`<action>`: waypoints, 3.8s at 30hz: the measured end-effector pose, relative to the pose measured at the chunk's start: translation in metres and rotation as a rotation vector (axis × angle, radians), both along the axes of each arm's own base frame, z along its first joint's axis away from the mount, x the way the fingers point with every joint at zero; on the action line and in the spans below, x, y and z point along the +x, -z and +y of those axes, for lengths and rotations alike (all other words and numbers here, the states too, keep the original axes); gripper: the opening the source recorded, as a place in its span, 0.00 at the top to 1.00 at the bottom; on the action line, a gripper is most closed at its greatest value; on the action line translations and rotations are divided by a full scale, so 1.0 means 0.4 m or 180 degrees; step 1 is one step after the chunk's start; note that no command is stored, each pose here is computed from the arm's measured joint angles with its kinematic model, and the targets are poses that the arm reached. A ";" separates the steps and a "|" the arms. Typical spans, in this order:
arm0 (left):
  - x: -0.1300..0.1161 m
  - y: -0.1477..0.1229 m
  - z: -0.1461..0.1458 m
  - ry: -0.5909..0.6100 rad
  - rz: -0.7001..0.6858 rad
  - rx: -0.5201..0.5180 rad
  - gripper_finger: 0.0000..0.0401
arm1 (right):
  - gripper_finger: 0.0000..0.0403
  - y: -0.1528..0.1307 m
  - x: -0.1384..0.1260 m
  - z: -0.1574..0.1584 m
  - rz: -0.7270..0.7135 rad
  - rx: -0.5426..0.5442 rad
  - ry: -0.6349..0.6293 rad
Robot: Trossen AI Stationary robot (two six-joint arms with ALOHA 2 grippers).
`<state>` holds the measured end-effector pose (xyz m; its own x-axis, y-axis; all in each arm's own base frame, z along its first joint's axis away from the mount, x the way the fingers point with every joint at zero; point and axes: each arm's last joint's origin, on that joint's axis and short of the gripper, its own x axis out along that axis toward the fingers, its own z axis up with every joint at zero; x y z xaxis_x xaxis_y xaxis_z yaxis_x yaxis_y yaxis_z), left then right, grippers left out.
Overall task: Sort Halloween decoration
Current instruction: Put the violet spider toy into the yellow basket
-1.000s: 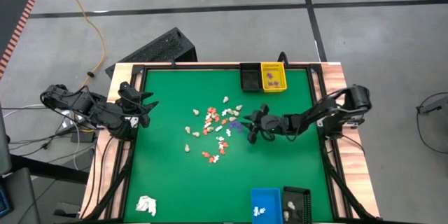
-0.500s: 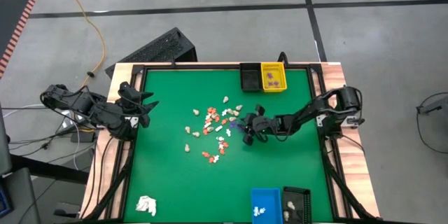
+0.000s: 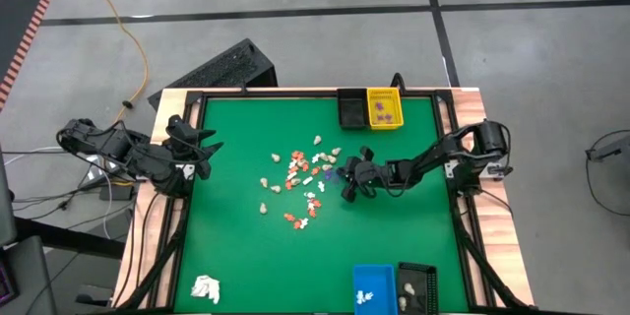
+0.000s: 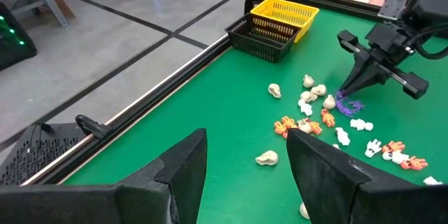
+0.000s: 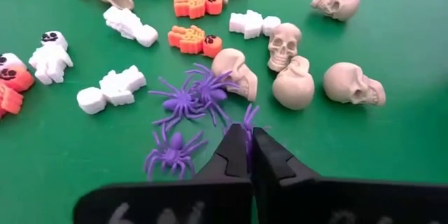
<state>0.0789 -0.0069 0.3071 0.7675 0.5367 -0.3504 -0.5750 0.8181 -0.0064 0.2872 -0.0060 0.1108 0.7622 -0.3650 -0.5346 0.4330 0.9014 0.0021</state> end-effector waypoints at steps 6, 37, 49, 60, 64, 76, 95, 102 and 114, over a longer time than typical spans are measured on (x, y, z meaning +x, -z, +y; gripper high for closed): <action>0.000 0.000 0.000 0.0000 -0.0001 -0.0001 0.53 | 0.99 -0.022 0.003 0.001 -0.0174 -0.0002 0.0008; 0.000 0.000 0.000 -0.0010 -0.0012 -0.0018 0.53 | 1.00 -0.209 -0.179 -0.242 -0.0334 -0.0649 0.2689; 0.000 0.000 0.000 -0.0004 -0.0004 -0.0007 0.53 | 0.95 -0.191 -0.238 -0.353 -0.0218 0.0005 0.2504; 0.000 0.000 0.000 -0.0004 -0.0005 -0.0008 0.53 | 0.71 -0.193 -0.236 -0.350 -0.0211 -0.0008 0.2460; 0.000 0.000 0.000 -0.0004 -0.0005 -0.0008 0.53 | 0.67 -0.192 -0.237 -0.350 -0.0211 -0.0008 0.2463; 0.000 0.000 0.000 -0.0001 -0.0001 -0.0002 0.53 | 0.67 -0.220 -0.125 -0.203 -0.0486 0.0154 -0.0054; 0.001 0.001 -0.001 0.0048 0.0007 -0.0045 0.53 | 0.67 -0.038 0.003 -0.011 -0.0155 -0.0030 -0.0396; 0.001 0.001 -0.002 0.0073 0.0018 -0.0050 0.53 | 0.67 0.000 0.006 -0.034 -0.0023 -0.0003 -0.0243; 0.001 0.001 -0.002 0.0070 0.0012 -0.0057 0.53 | 0.72 0.017 0.002 -0.044 0.0070 -0.0025 0.0087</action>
